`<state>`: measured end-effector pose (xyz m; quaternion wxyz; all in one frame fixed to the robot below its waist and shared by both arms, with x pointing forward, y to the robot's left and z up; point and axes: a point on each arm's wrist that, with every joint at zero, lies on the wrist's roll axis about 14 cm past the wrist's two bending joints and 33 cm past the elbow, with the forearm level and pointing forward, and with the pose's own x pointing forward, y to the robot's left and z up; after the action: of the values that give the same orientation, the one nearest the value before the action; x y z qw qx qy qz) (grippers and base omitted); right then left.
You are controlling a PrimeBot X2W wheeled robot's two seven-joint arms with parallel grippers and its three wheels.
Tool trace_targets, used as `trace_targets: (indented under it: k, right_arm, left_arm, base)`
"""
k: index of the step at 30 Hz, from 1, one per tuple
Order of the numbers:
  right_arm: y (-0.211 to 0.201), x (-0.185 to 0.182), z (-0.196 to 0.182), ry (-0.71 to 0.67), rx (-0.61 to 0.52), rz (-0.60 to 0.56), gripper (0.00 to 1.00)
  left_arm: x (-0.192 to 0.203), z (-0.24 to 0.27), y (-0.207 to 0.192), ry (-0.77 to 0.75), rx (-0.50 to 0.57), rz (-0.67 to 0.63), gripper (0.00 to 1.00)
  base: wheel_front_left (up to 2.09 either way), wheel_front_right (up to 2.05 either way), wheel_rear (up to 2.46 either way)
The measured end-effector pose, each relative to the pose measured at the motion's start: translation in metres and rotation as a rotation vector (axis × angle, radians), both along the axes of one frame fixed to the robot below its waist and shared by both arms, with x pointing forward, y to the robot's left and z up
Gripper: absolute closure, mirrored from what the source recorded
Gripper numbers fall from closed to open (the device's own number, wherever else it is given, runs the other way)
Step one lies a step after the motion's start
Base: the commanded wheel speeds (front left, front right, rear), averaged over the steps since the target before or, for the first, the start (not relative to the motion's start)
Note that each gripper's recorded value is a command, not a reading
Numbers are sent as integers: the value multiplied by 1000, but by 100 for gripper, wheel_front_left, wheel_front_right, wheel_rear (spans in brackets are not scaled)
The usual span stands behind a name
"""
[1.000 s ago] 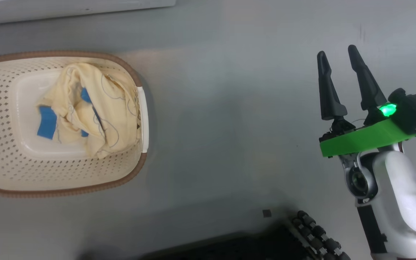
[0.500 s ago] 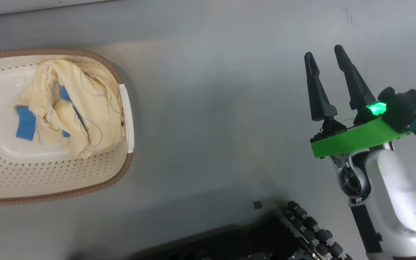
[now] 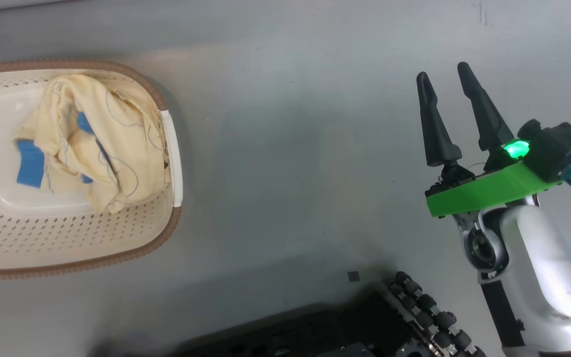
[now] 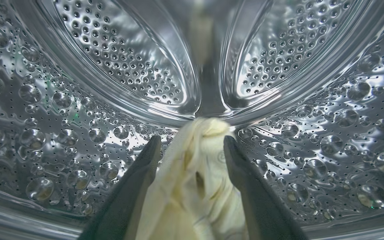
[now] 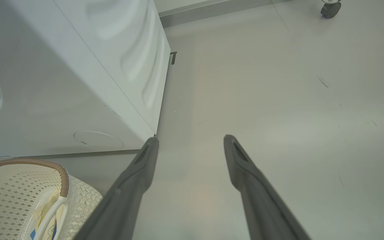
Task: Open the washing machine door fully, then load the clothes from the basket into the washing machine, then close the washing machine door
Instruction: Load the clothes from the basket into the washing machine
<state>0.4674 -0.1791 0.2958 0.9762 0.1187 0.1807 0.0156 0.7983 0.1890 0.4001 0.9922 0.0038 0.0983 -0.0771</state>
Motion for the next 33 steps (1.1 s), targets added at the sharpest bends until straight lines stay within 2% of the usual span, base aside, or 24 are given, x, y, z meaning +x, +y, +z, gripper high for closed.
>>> trace_targets:
  k: [11, 16, 24, 33]
  right_arm:
    - [5, 12, 8, -38, -3, 16, 0]
    - [6, 17, 21, -74, -18, 25, 0]
    - [12, 25, 62, -169, -24, 37, 0]
    - [18, 6, 103, -228, -11, 48, 0]
  left_arm:
    - [-4, 15, -6, -38, -13, -17, 0]
    - [-20, 15, -9, -25, -17, -33, 0]
    - [-73, 17, -23, 26, -36, -95, 0]
    - [-145, 35, -21, 50, -65, -122, 0]
  base:
    - [0, 0, 0]
    - [0, 0, 0]
    - [0, 0, 0]
    - [0, 0, 0]
